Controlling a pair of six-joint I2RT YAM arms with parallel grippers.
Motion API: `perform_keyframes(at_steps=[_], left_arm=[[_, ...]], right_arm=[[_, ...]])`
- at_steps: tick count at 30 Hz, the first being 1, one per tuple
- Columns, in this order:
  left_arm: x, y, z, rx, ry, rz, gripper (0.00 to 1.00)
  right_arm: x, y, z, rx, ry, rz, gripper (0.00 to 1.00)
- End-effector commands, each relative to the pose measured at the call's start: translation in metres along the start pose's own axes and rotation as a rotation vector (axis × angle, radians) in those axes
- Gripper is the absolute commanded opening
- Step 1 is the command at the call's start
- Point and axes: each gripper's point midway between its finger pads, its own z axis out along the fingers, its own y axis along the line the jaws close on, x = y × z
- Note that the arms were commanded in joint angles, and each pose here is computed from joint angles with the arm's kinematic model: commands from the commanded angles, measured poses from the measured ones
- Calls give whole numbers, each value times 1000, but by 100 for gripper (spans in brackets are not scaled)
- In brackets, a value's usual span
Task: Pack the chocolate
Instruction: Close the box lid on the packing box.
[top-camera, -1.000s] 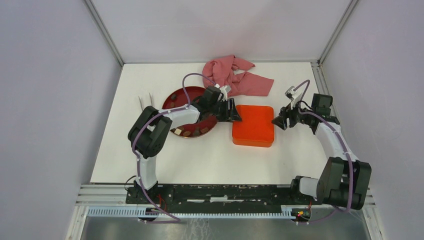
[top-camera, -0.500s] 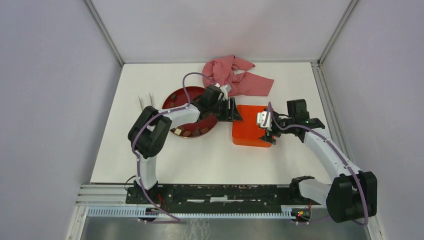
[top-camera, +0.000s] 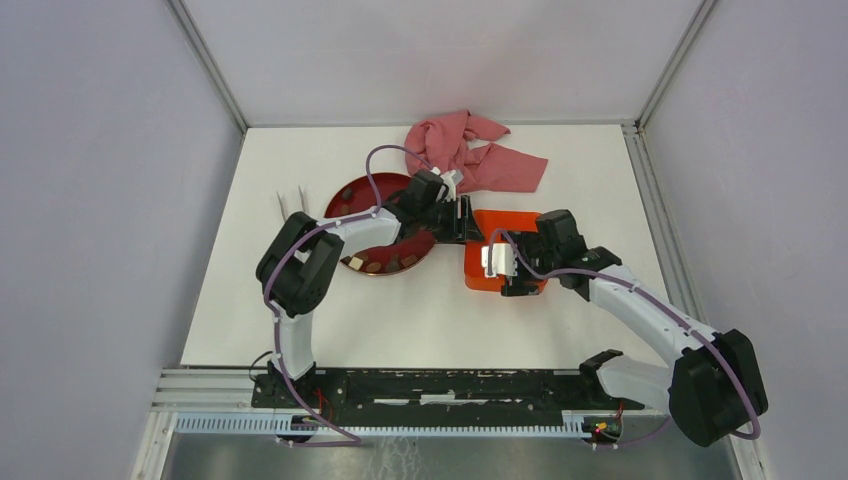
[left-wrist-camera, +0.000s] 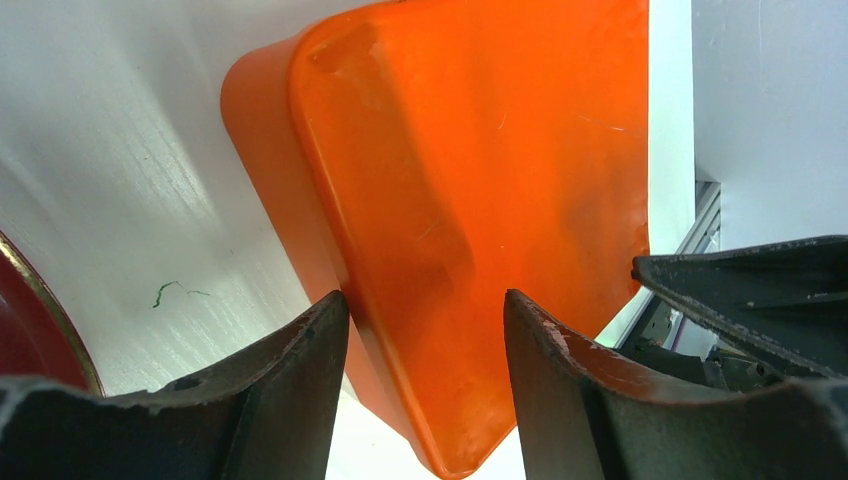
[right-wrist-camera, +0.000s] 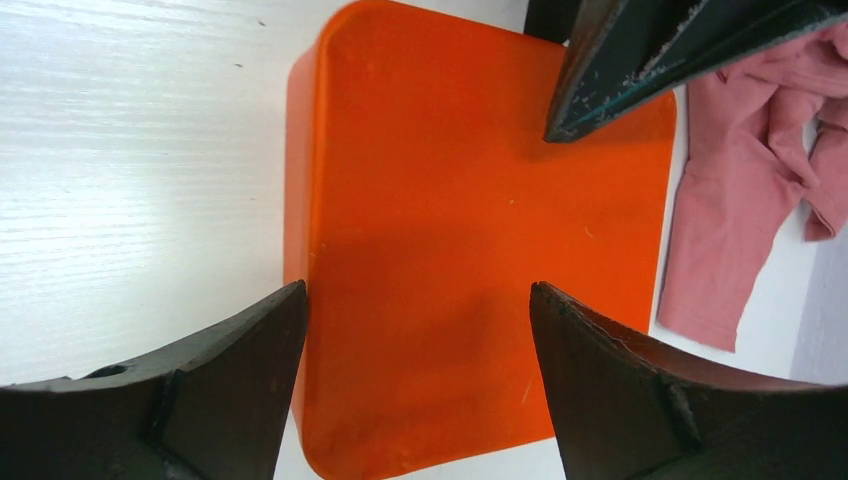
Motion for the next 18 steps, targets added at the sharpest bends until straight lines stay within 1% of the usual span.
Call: perform_keyframes(at_steps=[1,4,8,10,14,18], left_arm=[[-15,-10,1,18,-34,69,64],[-16,-10,1,18,-34,68,64],[-15,-12,1,23,-32,72,65],[-16,-12,1,24,-34,72,64],[-16,-13,1,27,-33,73,64],[-17,-14,1,29,-34,75,65]], right_arm=[[9,-13,1,68,58,18,87],[8,-11,1,56,50,21,87],[-6,2,0,-16,-16,-9,87],[-9,4,0,-24,-34,-7,87],[4,-5,3,23,30,38,87],[14,-14,4,62,88,89,84]])
